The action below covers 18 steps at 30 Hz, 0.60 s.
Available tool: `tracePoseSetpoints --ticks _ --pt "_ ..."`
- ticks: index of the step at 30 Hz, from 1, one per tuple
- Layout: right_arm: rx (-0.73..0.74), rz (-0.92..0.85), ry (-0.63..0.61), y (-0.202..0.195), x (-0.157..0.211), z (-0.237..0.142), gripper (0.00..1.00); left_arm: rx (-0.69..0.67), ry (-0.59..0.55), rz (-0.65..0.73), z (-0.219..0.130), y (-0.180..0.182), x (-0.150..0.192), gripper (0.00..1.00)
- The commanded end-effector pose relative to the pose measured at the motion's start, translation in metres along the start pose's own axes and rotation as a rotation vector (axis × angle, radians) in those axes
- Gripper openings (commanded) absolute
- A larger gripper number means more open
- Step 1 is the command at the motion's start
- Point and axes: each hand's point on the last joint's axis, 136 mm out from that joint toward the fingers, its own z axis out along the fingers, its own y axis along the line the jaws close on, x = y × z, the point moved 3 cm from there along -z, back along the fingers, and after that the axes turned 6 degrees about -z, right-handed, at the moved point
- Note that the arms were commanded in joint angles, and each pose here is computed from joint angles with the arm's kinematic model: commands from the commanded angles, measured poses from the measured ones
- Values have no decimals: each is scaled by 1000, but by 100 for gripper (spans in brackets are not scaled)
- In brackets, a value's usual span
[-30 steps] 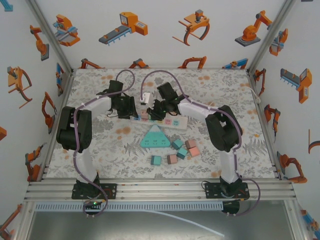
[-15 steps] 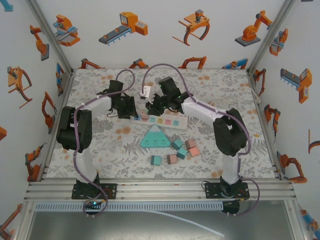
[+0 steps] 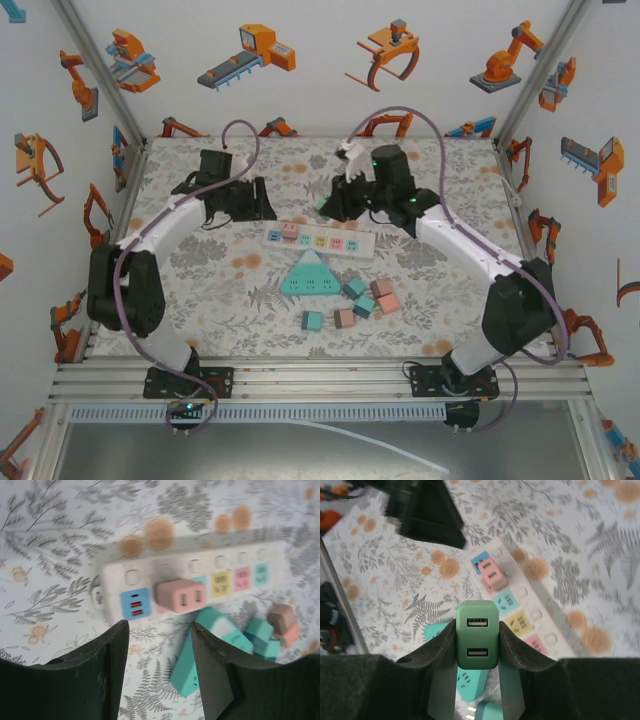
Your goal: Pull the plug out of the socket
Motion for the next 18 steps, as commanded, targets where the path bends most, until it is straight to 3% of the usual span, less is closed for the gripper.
tracePoseSetpoints --ticks 1,7,13,17,18 --pt "-19 317 -3 -11 18 -24 11 195 -63 153 -27 -40 -2 53" --pt "73 591 -7 -36 68 -73 13 436 -134 455 -80 -98 24 57" --pt "254 801 -37 -58 128 -128 15 650 -117 708 -114 -135 71 66" --pt "360 899 -70 -65 163 -152 15 763 -81 853 -128 -154 99 74" --pt "385 914 -74 -66 171 -156 15 799 -71 894 -132 -158 107 80"
